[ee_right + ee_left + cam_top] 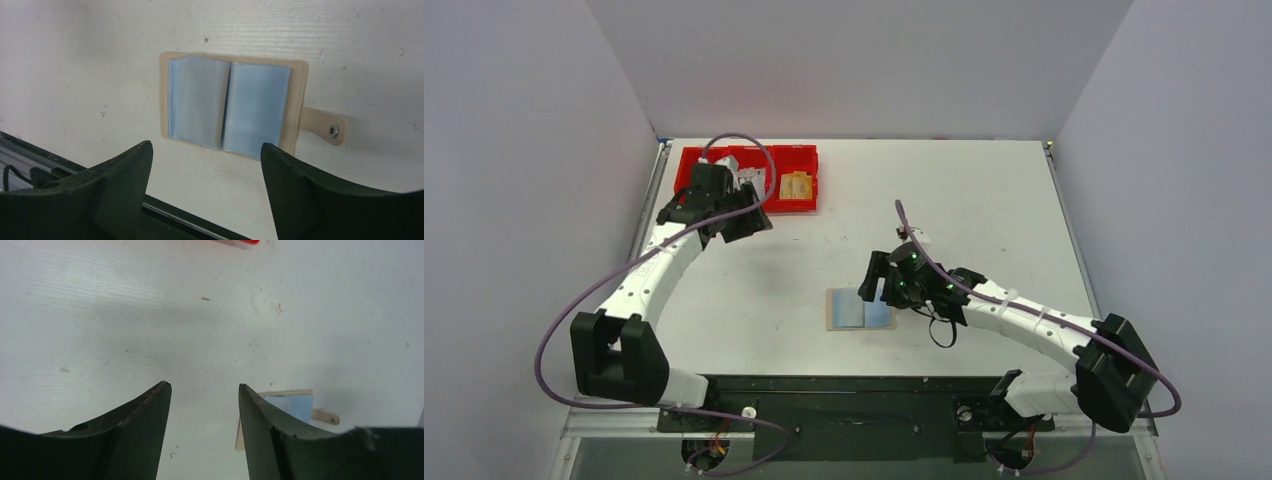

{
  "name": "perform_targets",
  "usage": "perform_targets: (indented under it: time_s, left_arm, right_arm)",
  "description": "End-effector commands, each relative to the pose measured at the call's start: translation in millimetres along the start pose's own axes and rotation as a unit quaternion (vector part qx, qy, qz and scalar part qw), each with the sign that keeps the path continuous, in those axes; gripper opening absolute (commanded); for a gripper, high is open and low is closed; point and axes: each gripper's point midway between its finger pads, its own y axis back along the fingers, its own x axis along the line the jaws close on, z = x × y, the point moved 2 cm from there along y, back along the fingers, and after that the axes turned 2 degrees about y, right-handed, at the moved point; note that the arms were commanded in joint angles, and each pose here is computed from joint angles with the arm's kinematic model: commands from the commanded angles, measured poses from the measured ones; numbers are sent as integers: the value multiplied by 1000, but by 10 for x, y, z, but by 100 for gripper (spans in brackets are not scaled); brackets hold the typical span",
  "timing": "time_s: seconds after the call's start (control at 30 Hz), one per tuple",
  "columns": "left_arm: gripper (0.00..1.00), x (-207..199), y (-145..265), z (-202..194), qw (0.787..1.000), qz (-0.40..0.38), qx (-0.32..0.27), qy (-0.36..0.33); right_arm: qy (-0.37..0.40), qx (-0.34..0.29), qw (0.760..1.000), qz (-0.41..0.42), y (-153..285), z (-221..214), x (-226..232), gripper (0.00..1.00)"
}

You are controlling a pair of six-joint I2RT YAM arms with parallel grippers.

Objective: Take the credit cards out of the card holder
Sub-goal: Place the credit card in the storage box, then remove the credit card from the card holder.

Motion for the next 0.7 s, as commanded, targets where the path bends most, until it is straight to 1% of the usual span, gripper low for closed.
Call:
perform_targets:
  time_s: [0.0, 0.13, 0.17, 0.2, 0.3, 0.43, 0.57, 0.67]
  left_arm:
    - [50, -280, 117, -327, 998, -65, 10, -16]
    - [50, -431, 147, -724, 993, -103, 43, -33]
    - [50, -417, 144, -819, 992, -106, 51, -34]
    - [50, -481, 150, -876, 991, -119, 55, -36]
    - [51, -498, 119, -1056, 988, -129, 72, -40]
    - [51, -525, 77, -1203, 986, -142, 86, -37]
    - [51, -553, 76, -1279, 983, -151, 95, -38]
    - [51, -552, 85, -1325, 982, -155, 100, -40]
  right_arm:
    - [2, -41, 999, -5, -139, 110, 231, 74]
    - [8, -34, 999, -20, -292, -3, 295, 74]
    - [8, -31, 999, -25, -342, -21, 304, 74]
    - [9, -30, 999, -24, -356, -36, 340, 73]
    - [17, -19, 999, -39, -461, -127, 341, 71]
    - [26, -11, 998, -63, -555, -199, 334, 69]
    - [27, -9, 996, -84, -601, -220, 284, 67]
    - [30, -2, 995, -94, -650, -254, 259, 64]
